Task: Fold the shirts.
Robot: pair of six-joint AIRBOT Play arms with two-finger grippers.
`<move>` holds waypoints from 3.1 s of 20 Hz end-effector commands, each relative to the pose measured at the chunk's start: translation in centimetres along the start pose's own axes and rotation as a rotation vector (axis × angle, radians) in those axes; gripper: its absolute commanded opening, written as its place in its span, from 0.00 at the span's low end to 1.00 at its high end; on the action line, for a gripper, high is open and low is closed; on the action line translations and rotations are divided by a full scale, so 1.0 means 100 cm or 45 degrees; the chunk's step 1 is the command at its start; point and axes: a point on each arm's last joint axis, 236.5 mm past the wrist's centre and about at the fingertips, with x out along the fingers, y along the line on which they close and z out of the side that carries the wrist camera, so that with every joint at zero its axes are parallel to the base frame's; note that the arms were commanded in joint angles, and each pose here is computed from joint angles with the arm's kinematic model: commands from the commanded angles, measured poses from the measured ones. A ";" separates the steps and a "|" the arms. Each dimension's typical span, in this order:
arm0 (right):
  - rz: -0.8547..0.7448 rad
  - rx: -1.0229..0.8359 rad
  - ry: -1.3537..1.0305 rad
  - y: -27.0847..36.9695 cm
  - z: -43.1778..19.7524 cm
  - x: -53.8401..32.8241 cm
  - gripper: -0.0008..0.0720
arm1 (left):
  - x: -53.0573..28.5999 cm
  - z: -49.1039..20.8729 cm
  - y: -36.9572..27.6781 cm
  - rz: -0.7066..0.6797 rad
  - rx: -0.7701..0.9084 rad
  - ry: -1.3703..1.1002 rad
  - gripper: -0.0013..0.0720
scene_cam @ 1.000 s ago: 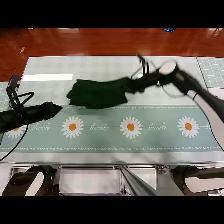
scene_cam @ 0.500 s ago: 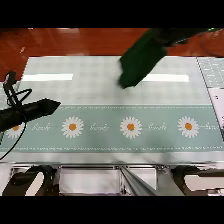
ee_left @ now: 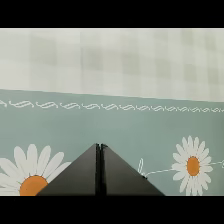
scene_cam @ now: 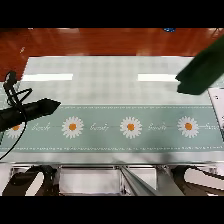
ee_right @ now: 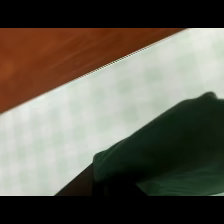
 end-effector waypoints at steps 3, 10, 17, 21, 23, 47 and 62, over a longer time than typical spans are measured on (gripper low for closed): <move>-0.141 0.287 0.029 -0.082 -0.023 -0.066 0.04 | 0.000 0.000 0.000 0.000 -0.001 0.001 0.05; -0.484 0.626 0.105 -0.171 -0.115 -0.122 0.04 | -0.003 0.040 0.010 0.051 0.000 -0.216 0.05; -0.826 1.047 0.266 -0.247 -0.255 -0.145 0.04 | 0.000 0.042 0.013 0.060 -0.008 -0.221 0.05; -1.102 1.076 0.361 -0.265 -0.286 -0.173 0.58 | 0.009 0.038 0.019 0.071 -0.030 -0.182 0.05; -1.113 1.059 0.366 -0.265 -0.285 -0.173 0.58 | 0.016 0.036 0.019 0.049 -0.079 -0.162 0.05; -0.541 -0.632 0.747 -0.070 -0.255 0.163 0.04 | 0.096 0.013 -0.001 0.387 0.276 0.516 0.05; -0.396 -0.749 0.652 -0.024 -0.266 0.194 0.04 | 0.090 -0.002 0.017 0.431 0.214 0.586 0.05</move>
